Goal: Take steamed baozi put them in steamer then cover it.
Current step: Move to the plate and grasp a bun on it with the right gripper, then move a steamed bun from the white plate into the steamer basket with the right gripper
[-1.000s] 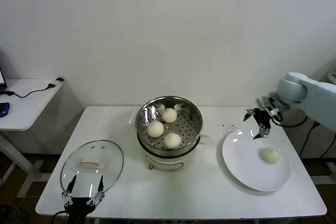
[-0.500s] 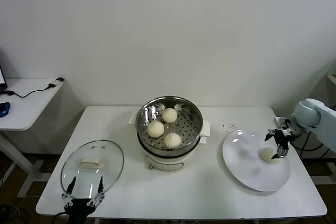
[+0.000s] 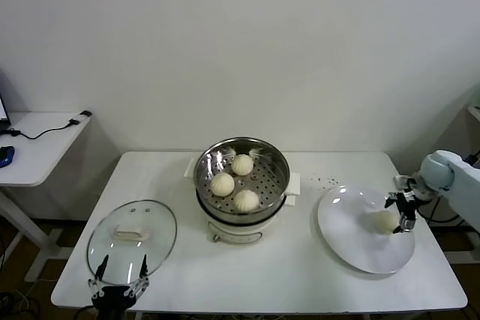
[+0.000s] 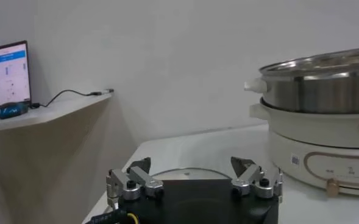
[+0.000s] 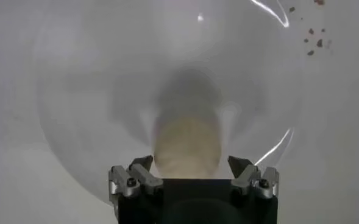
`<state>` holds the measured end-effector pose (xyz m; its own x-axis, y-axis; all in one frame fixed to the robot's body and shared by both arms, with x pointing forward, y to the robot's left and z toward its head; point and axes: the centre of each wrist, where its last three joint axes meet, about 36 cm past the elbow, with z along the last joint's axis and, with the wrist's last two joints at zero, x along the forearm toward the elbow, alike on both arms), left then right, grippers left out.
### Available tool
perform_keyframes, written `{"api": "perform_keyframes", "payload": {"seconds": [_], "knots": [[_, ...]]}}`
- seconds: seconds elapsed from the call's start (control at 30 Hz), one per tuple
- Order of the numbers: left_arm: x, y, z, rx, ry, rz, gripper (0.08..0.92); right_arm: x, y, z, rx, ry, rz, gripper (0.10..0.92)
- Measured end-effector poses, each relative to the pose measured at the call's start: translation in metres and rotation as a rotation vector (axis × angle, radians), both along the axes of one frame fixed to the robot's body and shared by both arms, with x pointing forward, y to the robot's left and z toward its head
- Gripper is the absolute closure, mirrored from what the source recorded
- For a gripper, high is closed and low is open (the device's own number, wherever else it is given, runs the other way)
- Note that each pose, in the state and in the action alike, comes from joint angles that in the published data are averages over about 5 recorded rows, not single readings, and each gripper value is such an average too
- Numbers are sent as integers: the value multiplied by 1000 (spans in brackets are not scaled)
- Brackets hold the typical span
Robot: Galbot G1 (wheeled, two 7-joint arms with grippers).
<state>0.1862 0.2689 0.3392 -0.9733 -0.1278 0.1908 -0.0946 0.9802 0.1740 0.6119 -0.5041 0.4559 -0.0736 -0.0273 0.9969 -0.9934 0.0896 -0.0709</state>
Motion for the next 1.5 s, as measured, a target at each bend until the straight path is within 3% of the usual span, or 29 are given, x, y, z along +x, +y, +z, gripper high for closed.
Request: {"api": "perform_keyframes", "payload": {"seconds": [0.47, 0.73, 1.07, 1.5], "knots": [[0, 0, 0, 3, 1, -1, 177, 6, 5, -5, 13, 2, 1, 307], [-1, -2, 1, 0, -3, -3, 177, 16, 13, 12, 41, -17, 0, 326], [0, -7, 3, -8, -13, -17, 177, 68, 62, 101, 125, -104, 22, 327], [1, -9, 3, -16, -25, -34, 177, 117, 201, 225, 243, -161, 123, 327]]}}
